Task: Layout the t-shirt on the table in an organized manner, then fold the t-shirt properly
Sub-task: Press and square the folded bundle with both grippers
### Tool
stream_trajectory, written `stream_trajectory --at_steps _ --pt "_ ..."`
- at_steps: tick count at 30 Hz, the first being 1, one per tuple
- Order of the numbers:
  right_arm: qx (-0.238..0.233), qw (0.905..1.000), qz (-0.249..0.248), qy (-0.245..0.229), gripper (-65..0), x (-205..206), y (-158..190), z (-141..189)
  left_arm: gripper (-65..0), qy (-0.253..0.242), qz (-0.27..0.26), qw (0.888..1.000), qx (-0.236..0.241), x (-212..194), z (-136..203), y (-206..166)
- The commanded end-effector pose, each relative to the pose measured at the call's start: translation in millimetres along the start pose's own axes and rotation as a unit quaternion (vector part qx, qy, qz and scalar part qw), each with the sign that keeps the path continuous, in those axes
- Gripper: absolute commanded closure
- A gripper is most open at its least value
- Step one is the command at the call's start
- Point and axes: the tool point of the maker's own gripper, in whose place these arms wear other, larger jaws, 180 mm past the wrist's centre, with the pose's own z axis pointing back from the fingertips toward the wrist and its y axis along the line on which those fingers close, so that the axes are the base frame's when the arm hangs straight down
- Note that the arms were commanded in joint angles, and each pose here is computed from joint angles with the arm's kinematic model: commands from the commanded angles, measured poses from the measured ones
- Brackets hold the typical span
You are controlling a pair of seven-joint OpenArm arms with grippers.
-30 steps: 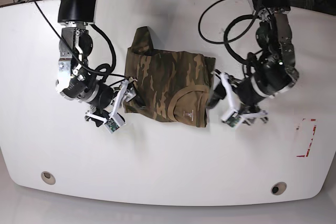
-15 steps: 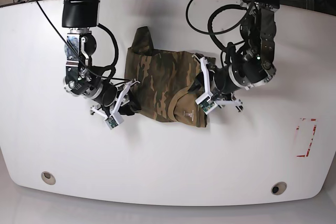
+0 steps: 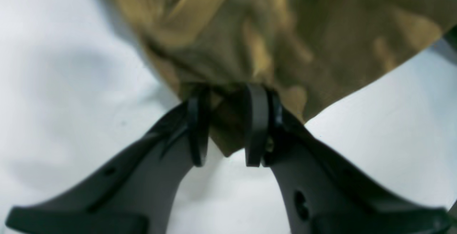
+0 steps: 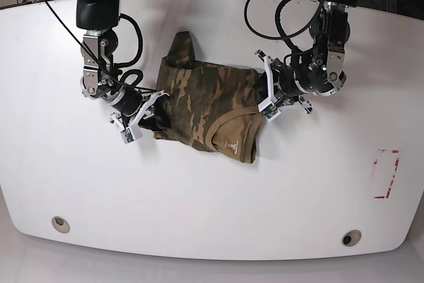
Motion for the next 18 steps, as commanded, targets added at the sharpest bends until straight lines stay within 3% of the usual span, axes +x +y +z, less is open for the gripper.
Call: stream_trajectory --at_steps 1,12,18 --pt "0.000 0.9998 0.013 -0.016 -12.4 9.8 -2.6 9.2 -13.6 -0.037 -0.013 0.999 0.007 30.7 3.7 9.8" --pt "0.017 0.9994 0.031 -0.004 -12.4 -19.2 35.4 36.6 -13.8 -0.014 -0.039 0.999 -0.011 56.5 -21.6 30.0" --pt "0.015 0.9989 0.043 -0.008 -12.4 -13.7 54.4 50.7 -13.8 -0.032 -0.052 0.998 -0.021 81.8 -33.1 39.1"
